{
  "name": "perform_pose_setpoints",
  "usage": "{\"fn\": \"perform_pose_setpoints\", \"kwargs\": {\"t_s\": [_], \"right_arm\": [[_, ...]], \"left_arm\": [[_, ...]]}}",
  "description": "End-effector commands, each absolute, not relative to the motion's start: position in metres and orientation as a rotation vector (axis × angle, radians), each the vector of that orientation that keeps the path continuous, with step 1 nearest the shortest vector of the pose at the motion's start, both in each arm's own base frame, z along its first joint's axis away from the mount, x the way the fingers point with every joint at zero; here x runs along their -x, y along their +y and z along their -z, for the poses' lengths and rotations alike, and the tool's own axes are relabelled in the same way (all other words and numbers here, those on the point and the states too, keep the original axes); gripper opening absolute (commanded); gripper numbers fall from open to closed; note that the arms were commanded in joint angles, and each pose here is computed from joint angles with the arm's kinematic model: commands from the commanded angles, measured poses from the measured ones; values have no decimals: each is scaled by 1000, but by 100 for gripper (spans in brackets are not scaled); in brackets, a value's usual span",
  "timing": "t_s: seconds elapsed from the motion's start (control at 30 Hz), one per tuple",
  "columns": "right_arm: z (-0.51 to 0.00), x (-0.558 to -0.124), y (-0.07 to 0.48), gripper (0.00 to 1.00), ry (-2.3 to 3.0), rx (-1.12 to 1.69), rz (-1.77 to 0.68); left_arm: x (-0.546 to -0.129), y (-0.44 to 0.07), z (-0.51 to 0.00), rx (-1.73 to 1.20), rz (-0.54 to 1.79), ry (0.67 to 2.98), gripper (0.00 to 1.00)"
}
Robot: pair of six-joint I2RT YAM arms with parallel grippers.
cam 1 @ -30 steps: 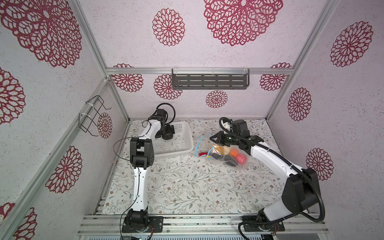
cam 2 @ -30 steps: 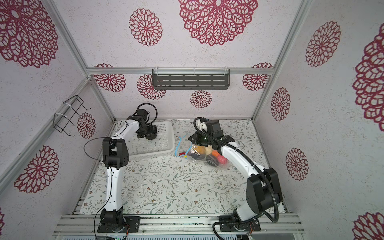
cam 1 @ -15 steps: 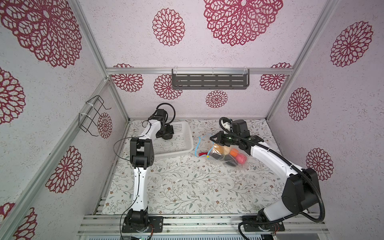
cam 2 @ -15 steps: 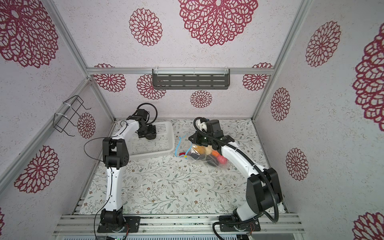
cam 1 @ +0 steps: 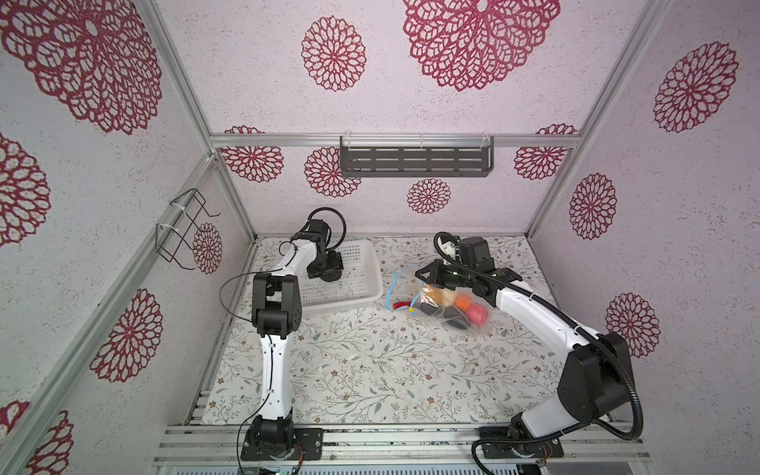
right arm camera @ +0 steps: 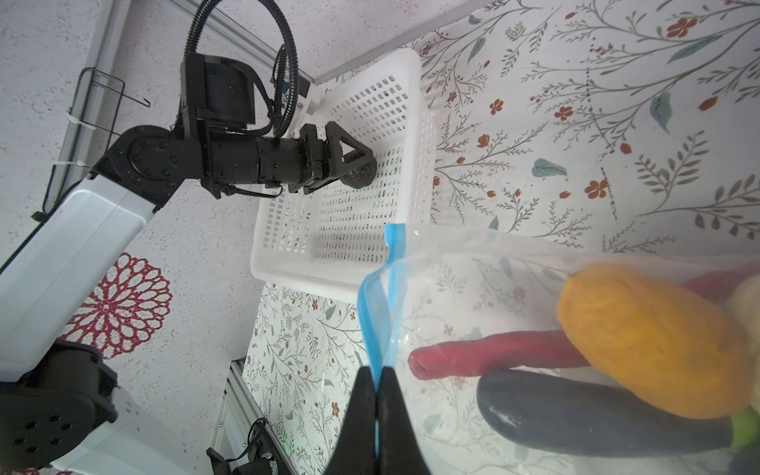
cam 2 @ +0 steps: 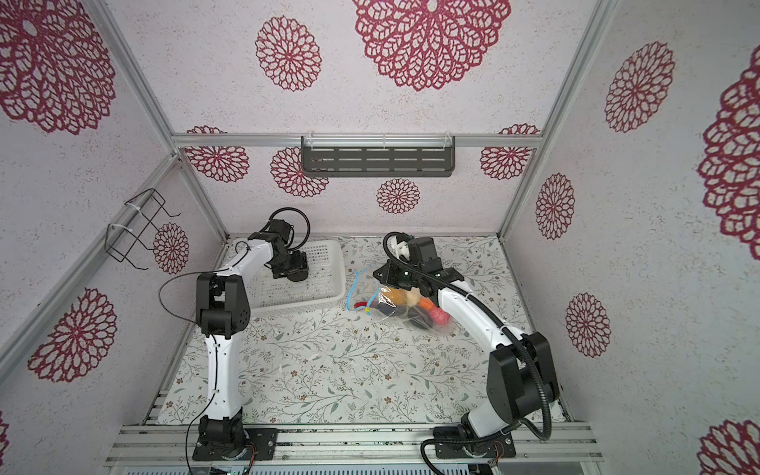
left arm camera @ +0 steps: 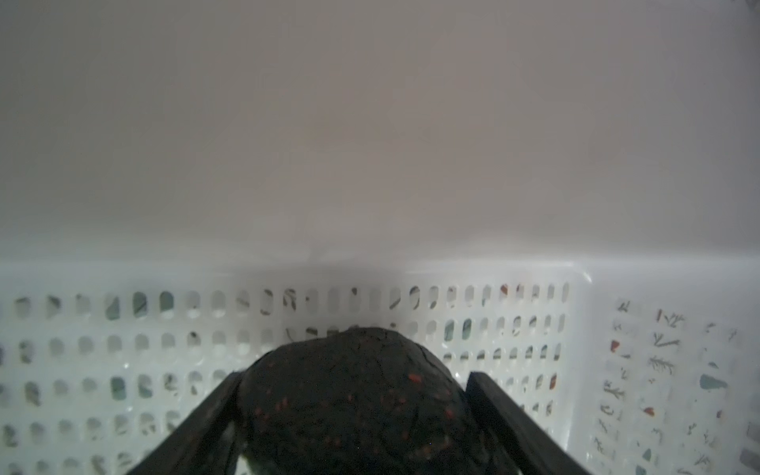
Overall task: Place the food in the zip-top bag and seal the zipper
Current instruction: 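Lower the left gripper into the basket and close it on the dark vegetable, then lift the dark vegetable with the left gripper and carry it over the bag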
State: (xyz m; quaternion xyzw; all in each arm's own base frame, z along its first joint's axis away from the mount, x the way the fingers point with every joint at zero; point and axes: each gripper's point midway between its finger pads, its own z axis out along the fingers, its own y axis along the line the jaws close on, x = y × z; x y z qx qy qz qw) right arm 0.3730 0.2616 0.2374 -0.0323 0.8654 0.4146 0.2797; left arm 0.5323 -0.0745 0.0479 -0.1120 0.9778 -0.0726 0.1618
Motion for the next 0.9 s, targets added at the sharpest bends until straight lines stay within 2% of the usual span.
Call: {"fn": "perform_pose_setpoints", "kwargs": {"t_s": [0.0,0.6,0.87], "right_arm": [[-255,-376,257,0,2270,92,-1113],[-257,-370,255,0,2246,88,-1133],[-254,-368,254,0,2239,74,-1142]], "left_arm": [[-529,-89,-91,283,239,2703,70],[-458,-149,-172,169,339,2549,67],[-434,-159,-186,138,377,2524,67]]}}
